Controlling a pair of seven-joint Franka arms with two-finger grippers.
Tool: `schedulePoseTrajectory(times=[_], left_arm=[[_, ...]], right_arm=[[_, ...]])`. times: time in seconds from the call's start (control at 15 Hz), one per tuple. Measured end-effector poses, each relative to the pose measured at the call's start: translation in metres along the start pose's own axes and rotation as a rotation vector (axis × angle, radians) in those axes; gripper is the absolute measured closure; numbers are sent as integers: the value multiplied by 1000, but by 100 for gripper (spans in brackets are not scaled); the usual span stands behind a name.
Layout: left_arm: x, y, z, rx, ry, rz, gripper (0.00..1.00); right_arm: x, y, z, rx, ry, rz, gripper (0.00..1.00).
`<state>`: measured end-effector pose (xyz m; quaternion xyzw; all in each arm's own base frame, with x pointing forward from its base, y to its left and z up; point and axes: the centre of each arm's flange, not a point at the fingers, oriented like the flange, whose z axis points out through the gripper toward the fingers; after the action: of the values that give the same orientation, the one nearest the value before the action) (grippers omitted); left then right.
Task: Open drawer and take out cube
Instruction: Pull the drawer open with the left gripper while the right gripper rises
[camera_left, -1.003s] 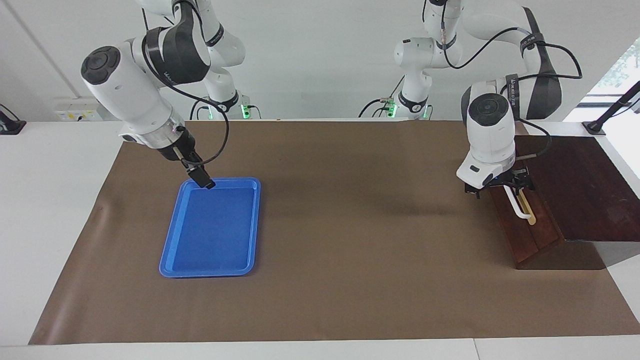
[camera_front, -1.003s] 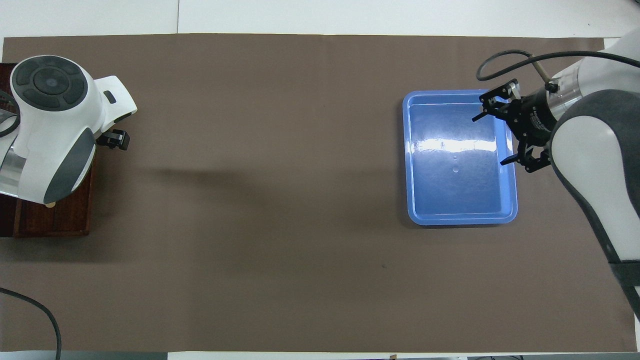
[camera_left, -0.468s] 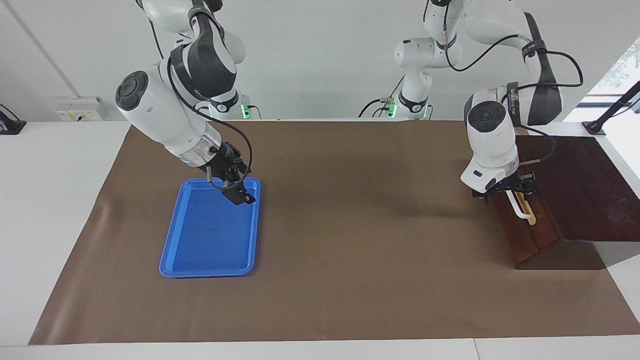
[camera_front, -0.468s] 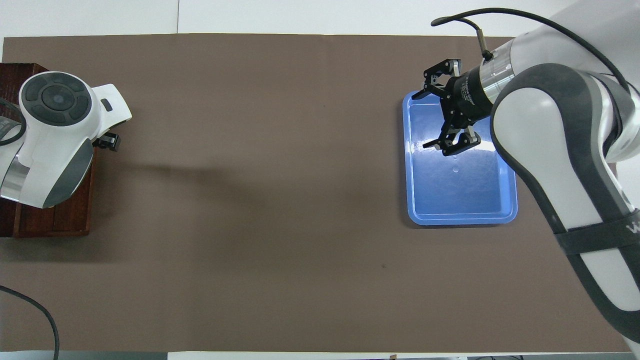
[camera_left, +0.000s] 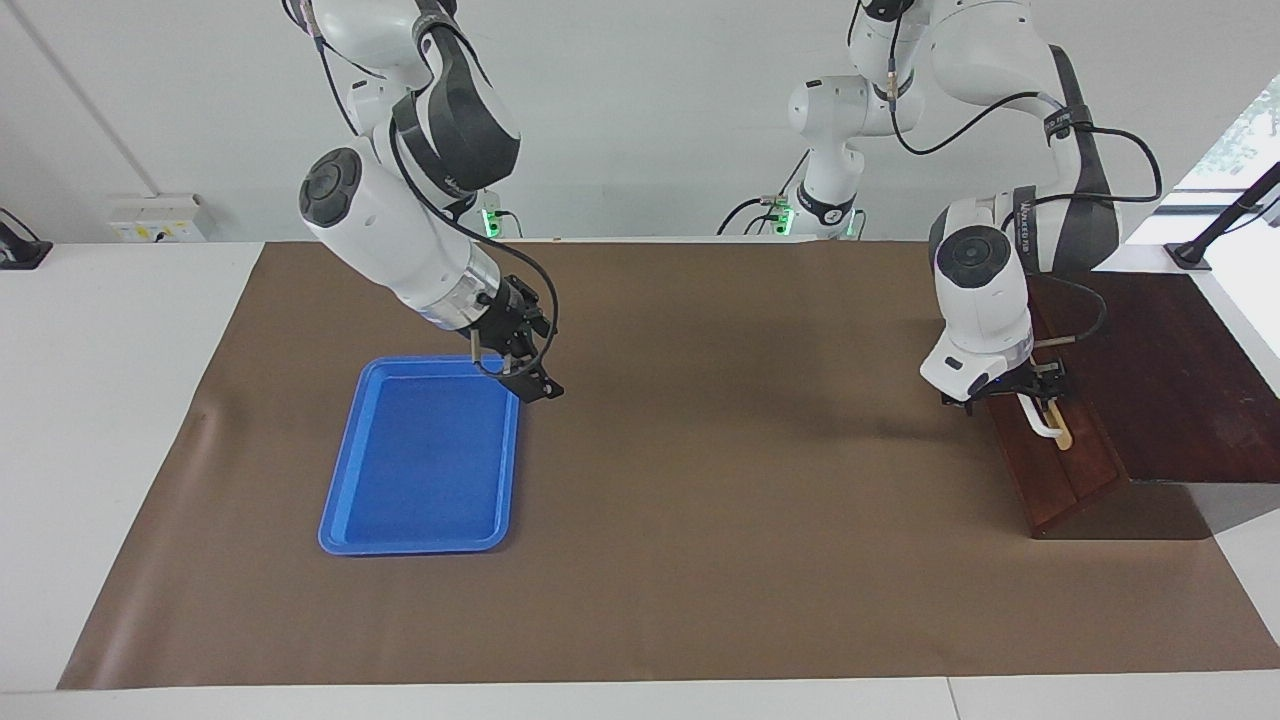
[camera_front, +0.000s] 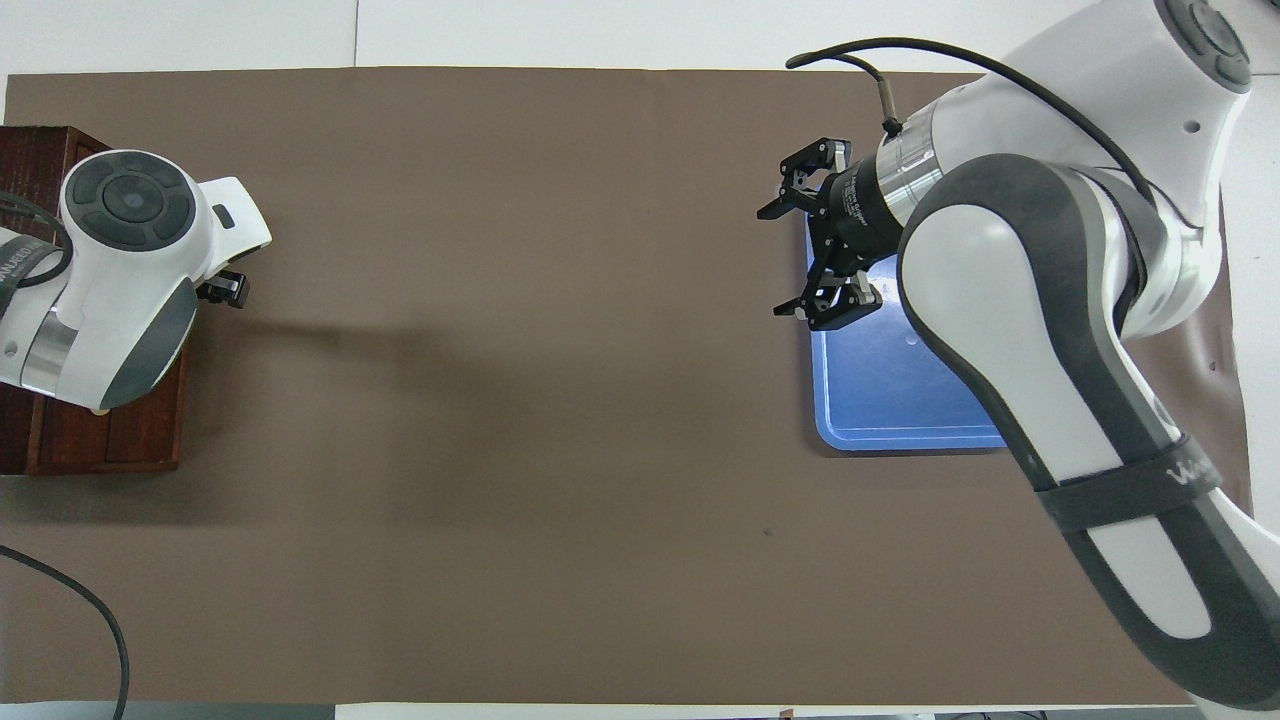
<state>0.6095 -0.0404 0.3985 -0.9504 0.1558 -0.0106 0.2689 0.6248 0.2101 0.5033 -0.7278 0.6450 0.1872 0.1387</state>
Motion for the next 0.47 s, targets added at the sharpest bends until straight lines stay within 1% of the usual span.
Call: schedulePoseTrajectory(times=[0.2,0.47], left_arm=[[-6,0,14,-9,-11,-23,0],[-10,2,24,-16,-16,-39,0]], right_arm=[[-2,-2,15,-20,-4,0,3],[1,-4,21,-31,-4,4,3]])
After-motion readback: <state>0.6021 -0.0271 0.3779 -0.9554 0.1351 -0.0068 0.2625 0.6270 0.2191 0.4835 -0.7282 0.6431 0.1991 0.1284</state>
